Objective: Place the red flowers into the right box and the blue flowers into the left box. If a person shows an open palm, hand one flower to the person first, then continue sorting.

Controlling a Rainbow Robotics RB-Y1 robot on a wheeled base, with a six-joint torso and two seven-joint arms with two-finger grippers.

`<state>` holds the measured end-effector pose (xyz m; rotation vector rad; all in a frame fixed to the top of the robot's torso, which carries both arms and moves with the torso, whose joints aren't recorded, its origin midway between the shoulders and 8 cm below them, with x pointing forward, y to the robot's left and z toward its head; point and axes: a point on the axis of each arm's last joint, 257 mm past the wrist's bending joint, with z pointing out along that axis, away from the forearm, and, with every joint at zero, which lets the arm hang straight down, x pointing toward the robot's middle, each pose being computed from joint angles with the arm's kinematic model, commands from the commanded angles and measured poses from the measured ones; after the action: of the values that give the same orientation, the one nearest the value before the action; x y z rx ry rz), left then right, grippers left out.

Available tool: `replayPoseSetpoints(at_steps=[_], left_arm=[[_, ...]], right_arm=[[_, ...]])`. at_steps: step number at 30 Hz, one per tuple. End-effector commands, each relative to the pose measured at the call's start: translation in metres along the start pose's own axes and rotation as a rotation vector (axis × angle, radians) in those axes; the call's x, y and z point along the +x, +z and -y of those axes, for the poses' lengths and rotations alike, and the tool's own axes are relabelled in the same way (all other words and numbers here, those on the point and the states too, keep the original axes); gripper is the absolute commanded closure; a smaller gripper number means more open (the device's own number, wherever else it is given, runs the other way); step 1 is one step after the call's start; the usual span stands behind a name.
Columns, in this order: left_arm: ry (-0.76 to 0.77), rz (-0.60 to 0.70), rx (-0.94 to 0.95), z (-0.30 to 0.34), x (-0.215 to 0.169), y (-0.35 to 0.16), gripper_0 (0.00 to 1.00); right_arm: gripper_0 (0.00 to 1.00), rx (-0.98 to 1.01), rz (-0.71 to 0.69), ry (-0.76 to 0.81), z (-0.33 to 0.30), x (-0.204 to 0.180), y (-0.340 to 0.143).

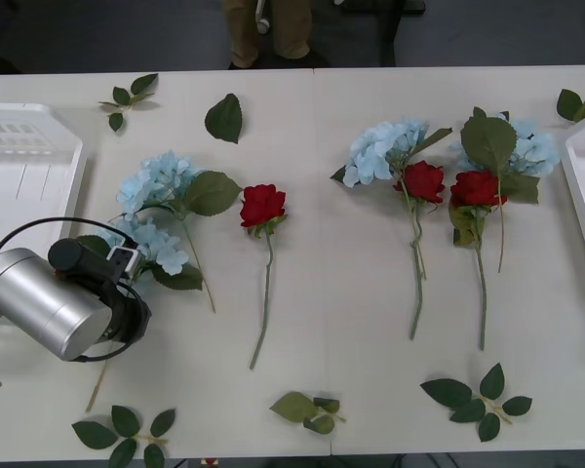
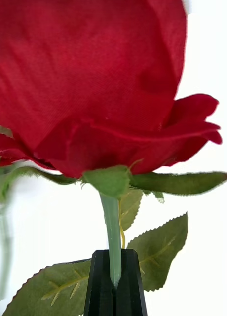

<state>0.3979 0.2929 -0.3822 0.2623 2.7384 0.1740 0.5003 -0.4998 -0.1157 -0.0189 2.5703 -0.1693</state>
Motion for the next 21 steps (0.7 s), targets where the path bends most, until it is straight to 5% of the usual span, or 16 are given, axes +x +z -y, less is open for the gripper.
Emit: replayPoseSetpoints(at_steps=[1, 13, 21], left_arm=[[0.05, -0.014, 0.004, -0.001, -0.02, -0.037, 1.0], [0.089, -0.002, 0.082, -0.063, -0.049, -0.172, 1.0], [0.07, 0.104, 0.045, -0.125, -0.116, -0.207, 1.0]], right_arm=[[1.0, 0.181, 0.122, -0.077, 0.07, -0.04, -0.03], [1.0, 0.204, 0.173, -0.039, 0.082, -0.02, 0.069], [1.0, 0.208, 0.115, -0.027, 0.076, 0.006, 0.099]])
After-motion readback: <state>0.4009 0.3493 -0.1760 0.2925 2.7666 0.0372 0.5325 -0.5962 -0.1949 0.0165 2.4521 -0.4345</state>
